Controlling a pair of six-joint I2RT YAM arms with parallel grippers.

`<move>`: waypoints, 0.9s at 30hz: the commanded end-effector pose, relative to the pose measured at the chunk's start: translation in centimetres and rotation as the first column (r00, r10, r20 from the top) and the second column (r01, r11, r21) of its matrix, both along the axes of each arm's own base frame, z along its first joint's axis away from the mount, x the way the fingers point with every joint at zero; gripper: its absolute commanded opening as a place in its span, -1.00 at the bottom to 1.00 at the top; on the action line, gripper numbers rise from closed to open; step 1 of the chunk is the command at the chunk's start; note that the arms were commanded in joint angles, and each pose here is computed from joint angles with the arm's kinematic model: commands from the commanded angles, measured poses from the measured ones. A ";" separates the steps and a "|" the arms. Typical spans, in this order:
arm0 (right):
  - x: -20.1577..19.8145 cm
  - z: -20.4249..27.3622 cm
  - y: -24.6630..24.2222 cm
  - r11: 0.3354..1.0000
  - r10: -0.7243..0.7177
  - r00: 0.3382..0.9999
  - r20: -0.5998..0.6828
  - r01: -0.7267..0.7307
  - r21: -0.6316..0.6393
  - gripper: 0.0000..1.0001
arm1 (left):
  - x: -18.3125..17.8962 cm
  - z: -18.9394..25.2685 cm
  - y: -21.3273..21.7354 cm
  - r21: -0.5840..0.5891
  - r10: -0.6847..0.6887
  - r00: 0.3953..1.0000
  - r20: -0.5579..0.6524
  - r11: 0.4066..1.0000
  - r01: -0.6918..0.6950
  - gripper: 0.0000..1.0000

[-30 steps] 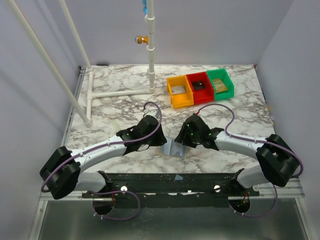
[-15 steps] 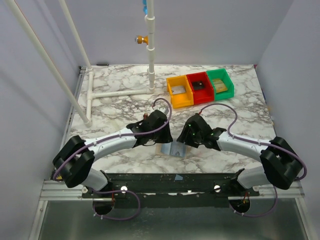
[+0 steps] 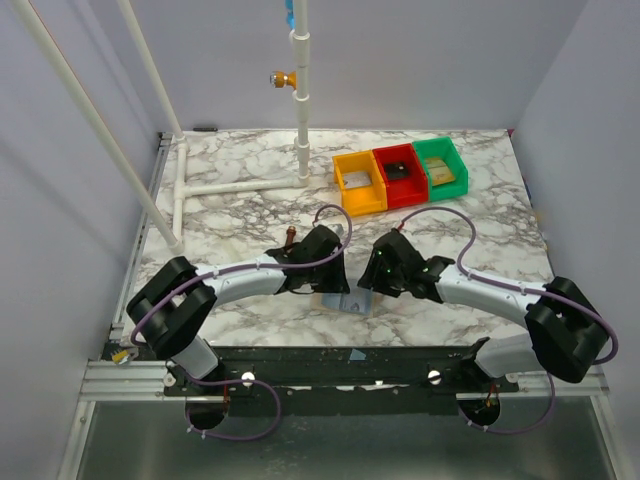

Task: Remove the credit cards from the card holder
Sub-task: Remove the credit card from the card holder.

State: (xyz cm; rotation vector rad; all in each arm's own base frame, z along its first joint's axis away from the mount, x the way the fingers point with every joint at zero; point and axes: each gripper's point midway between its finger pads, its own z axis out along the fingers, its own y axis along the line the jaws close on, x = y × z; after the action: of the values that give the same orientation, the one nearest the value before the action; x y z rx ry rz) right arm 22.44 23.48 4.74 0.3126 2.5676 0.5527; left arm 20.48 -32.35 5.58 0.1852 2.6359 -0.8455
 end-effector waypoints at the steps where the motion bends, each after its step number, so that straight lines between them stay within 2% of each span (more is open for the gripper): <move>1: -0.8 -1.0 -1.1 0.997 0.009 1.000 -0.006 -0.009 -0.076 0.00 | -0.3 -0.6 -0.1 -0.033 -0.007 1.000 -0.030 0.999 0.006 -0.46; 19: -1.8 -3.3 -1.9 0.982 0.037 0.999 -0.026 -0.041 -0.186 -0.08 | -0.3 -1.8 -0.1 -0.059 -0.014 0.998 -0.068 0.998 0.010 -0.45; 27: -2.2 -4.7 -3.1 0.968 0.015 0.999 -0.044 -0.026 -0.249 -0.35 | -0.3 -1.9 -0.3 -0.068 -0.017 0.997 -0.075 0.998 0.012 -0.46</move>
State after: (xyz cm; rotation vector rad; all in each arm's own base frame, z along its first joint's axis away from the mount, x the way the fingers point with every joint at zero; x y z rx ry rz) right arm 21.12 22.61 2.25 0.2210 2.6064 0.3888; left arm 20.27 -32.27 3.71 0.1549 2.6749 -0.9242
